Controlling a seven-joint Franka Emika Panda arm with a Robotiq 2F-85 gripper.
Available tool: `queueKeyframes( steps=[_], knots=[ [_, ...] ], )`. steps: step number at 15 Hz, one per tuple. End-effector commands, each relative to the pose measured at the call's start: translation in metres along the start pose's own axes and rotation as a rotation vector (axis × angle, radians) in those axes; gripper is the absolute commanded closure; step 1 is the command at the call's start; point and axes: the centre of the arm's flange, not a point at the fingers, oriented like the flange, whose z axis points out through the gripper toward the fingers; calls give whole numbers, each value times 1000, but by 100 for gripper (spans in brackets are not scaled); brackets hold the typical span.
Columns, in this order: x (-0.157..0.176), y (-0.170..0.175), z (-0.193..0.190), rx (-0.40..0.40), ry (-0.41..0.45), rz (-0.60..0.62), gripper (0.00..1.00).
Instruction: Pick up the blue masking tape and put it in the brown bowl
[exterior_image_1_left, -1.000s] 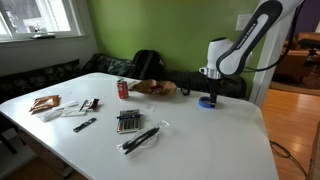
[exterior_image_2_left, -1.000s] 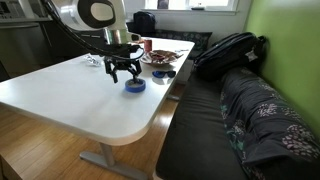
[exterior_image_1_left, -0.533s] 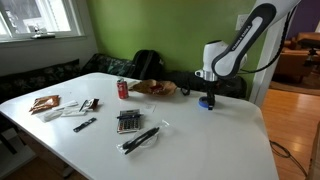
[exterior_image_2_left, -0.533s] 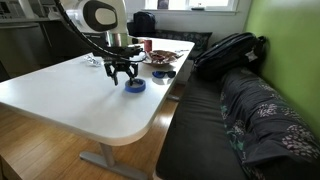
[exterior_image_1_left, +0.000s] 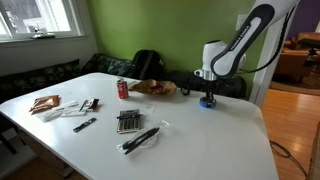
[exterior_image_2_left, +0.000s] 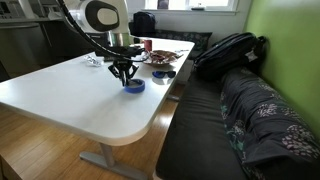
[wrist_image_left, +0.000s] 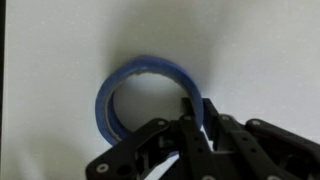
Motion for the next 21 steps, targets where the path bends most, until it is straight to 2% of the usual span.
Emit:
queueKeyframes(
  steps=[1,3,4,5,7,8,9,15,16,18,20,21],
  knots=[
    [-9,-11,-20,-26,53,12,99],
    [-12,-17,-33,-20,82,-23,97],
    [-14,-17,-34,-41,44,-23,97],
    [2,-7,-21,-32,58,-14,87],
    [-1,-10,-28,-37,58,-16,87],
    [-2,-10,-30,-38,58,-16,97],
    [13,-11,-32,-110,153,44,97],
    [127,-15,-91,-291,504,21,97],
    [96,-20,-97,-236,440,8,87],
    [117,-23,-107,-261,493,5,87],
    [121,-20,-104,-266,496,6,87],
    [131,-21,-95,-295,529,58,97]
  ],
)
